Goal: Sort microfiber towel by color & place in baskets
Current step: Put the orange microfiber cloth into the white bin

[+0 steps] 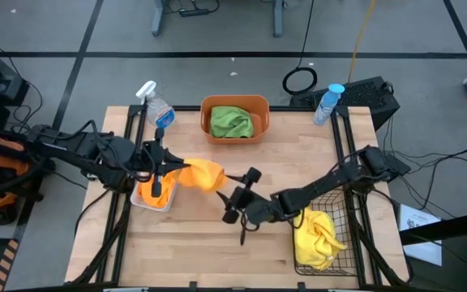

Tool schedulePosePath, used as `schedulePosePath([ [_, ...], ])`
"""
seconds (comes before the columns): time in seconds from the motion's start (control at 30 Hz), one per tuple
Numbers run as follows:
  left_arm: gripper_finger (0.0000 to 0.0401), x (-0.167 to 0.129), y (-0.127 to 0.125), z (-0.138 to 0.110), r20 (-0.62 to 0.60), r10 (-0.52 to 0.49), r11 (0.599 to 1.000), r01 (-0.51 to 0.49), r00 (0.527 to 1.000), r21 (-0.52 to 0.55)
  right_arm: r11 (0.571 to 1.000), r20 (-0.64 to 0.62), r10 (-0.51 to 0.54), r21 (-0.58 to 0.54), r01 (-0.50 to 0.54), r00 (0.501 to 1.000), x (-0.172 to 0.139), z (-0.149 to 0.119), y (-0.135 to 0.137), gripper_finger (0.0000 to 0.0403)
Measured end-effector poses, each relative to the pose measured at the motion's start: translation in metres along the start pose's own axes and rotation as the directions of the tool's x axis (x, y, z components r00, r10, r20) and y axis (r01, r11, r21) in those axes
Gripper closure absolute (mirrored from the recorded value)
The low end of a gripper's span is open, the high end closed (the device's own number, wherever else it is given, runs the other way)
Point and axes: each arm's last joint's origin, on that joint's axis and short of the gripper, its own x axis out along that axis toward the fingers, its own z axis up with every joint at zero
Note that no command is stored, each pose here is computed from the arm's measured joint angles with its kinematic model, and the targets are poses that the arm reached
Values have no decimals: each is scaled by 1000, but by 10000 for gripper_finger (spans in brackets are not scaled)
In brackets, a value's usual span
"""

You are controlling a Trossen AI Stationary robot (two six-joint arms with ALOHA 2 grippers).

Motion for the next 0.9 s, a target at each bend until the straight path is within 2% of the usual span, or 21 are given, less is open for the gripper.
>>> schedulePosePath([
  [0.17, 397, -2, -6, 0, 5, -35, 999, 35, 999, 15, 1000, -58, 12, 10, -11, 998, 10, -16, -7, 63],
  [0.3, 397, -4, -11, 0, 8, -58, 998, 58, 998, 25, 999, -100, -32, 12, 33, 994, 13, -42, -17, 42],
  [0.33, 397, -4, -12, 0, 9, -63, 998, 63, 998, 28, 999, -97, -16, 29, 19, 995, 15, -48, -19, 40],
  [0.37, 397, -5, -13, 0, 10, -67, 997, 67, 998, 31, 998, -86, 23, 57, -18, 996, 17, -54, -22, 40],
  [0.43, 397, -5, -14, 1, 14, -63, 997, 62, 998, 35, 978, -27, 160, 140, -155, 987, 20, -61, -27, 40],
  [0.5, 397, -5, -15, 1, 19, -61, 997, 60, 998, 37, 929, 87, 289, 215, -301, 953, 24, -66, -30, 40],
  [0.53, 397, -5, -15, 1, 23, -62, 997, 61, 998, 36, 908, 138, 322, 236, -347, 937, 25, -68, -32, 40],
  [0.63, 397, -3, -16, 4, 46, -61, 997, 59, 997, 41, 867, 224, 375, 259, -425, 900, 29, -73, -35, 52],
  [0.73, 397, 0, -18, 7, 70, -60, 997, 57, 996, 44, 837, 259, 420, 260, -482, 870, 35, -77, -33, 80],
  [0.9, 397, 12, -23, 8, 66, -59, 996, 54, 996, 72, 837, 267, 426, 247, -488, 865, 46, -75, -26, 174],
])
